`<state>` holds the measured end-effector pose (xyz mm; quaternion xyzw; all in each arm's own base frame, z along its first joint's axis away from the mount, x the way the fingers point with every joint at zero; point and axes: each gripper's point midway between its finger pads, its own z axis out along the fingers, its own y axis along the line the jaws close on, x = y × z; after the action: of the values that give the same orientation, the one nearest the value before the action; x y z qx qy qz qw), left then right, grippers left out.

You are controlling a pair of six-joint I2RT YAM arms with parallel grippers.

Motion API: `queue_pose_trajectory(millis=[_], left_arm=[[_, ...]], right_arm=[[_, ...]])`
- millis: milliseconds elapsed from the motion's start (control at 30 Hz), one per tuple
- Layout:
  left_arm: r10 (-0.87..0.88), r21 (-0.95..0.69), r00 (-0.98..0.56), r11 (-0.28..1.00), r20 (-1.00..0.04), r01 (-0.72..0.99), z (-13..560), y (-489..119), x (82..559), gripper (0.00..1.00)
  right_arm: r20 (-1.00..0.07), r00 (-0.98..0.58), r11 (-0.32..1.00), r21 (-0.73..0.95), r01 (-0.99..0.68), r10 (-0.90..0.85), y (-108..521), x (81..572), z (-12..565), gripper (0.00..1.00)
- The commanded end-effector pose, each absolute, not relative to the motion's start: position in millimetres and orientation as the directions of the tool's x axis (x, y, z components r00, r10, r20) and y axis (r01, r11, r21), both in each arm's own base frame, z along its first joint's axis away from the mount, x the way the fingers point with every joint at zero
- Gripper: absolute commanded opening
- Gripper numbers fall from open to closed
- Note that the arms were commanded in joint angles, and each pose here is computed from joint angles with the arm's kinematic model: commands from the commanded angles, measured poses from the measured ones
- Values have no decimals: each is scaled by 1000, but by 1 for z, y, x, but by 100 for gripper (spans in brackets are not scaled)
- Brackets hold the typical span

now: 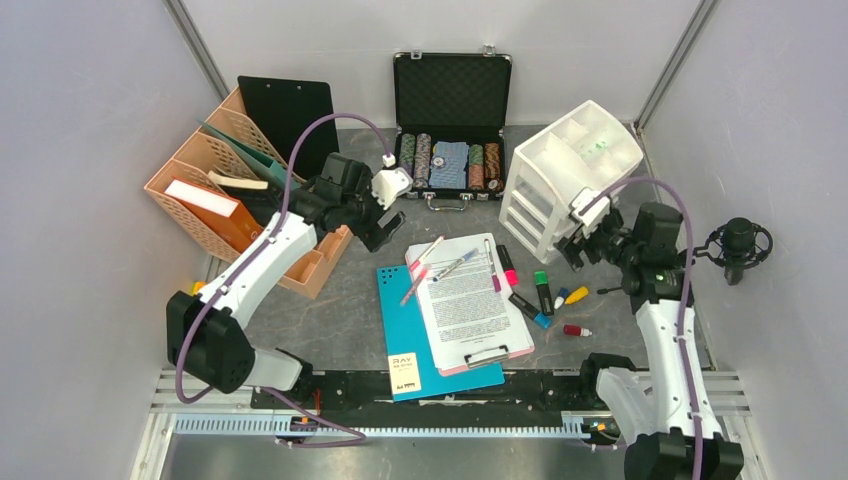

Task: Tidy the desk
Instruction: Move the storage box to the center of the board.

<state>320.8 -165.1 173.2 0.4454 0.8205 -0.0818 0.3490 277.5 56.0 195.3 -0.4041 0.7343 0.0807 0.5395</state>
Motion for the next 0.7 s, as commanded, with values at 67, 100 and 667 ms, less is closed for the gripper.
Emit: queue_pose_trajectory(millis=[67,100,667], left_arm=[[629,177,-345,617,-697,767,191,-168,317,100],[628,182,-342,619,-700,764,192,-167,317,100],[599,174,-330,630,-730,757,208,-172,320,100]], right_arm=[[-869,-67,755,-385,-531,-490,37,292,275,86],[-873,-59,761,-387,-521,-484,36,294,283,85],[-930,-109,757,-213,-618,-351,77,327,277,76]])
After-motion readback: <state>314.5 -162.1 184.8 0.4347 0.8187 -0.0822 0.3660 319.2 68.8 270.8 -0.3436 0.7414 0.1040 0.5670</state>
